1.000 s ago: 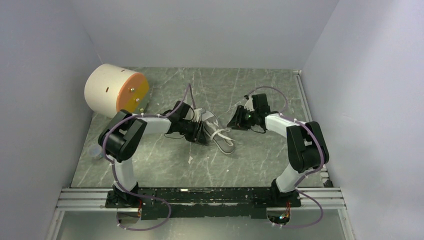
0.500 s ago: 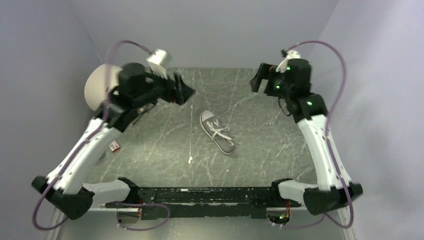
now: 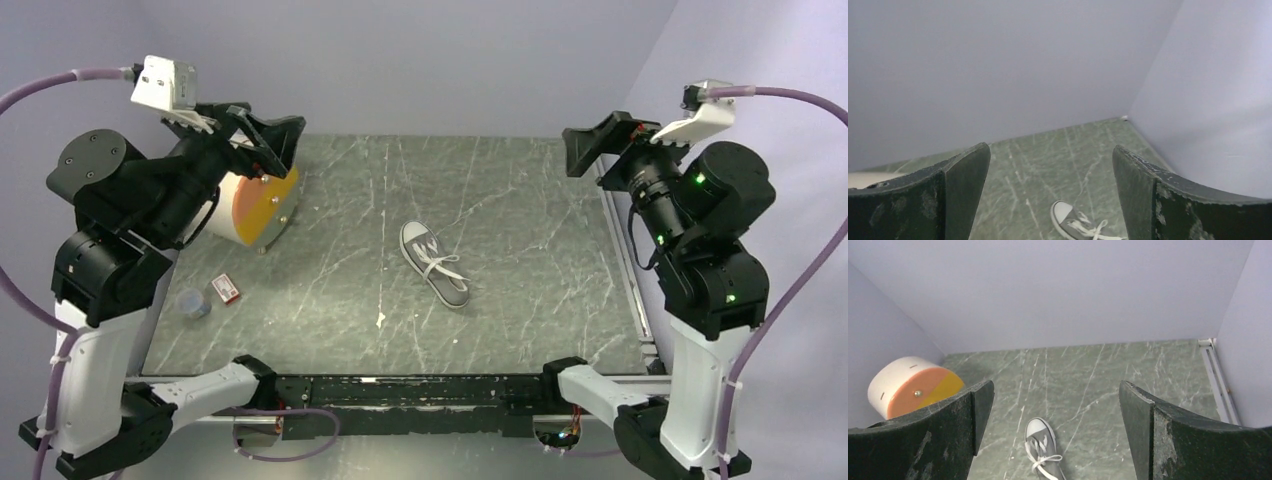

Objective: Tie the shoes

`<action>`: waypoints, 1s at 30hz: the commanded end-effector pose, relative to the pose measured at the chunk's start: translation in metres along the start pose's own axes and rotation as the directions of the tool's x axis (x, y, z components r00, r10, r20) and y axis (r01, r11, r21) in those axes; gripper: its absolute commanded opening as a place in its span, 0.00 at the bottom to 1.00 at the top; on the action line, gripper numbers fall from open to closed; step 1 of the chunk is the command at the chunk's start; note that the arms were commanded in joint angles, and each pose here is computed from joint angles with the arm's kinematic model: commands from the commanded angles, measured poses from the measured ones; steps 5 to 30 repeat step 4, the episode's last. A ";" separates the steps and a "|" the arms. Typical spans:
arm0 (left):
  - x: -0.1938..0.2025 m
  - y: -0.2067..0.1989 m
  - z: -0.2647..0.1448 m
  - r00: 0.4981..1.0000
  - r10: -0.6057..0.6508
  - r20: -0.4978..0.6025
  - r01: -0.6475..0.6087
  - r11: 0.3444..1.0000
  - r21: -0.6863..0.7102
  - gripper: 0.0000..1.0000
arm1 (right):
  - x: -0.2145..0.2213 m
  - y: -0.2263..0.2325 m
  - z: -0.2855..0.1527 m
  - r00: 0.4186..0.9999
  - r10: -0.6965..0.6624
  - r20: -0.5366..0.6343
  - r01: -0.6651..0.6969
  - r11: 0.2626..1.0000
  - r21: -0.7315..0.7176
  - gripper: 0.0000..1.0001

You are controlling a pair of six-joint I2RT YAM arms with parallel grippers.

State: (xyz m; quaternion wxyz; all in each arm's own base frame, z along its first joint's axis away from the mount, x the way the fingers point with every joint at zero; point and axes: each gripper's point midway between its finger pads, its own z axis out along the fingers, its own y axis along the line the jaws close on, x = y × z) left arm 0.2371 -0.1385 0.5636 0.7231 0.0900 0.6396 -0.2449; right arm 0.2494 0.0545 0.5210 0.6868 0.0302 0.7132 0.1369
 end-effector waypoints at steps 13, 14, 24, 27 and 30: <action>0.006 0.031 -0.011 0.997 0.077 -0.030 -0.080 0.985 -0.151 0.96 | 0.002 -0.004 0.006 0.999 -0.012 -0.033 0.013 1.000 0.026 1.00; 0.006 0.031 -0.011 0.997 0.077 -0.030 -0.080 0.985 -0.151 0.96 | 0.002 -0.004 0.006 0.999 -0.012 -0.033 0.013 1.000 0.026 1.00; 0.006 0.031 -0.011 0.997 0.077 -0.030 -0.080 0.985 -0.151 0.96 | 0.002 -0.004 0.006 0.999 -0.012 -0.033 0.013 1.000 0.026 1.00; 0.006 0.031 -0.011 0.997 0.077 -0.030 -0.080 0.985 -0.151 0.96 | 0.002 -0.004 0.006 0.999 -0.012 -0.033 0.013 1.000 0.026 1.00; 0.006 0.031 -0.011 0.997 0.077 -0.030 -0.080 0.985 -0.151 0.96 | 0.002 -0.004 0.006 0.999 -0.012 -0.033 0.013 1.000 0.026 1.00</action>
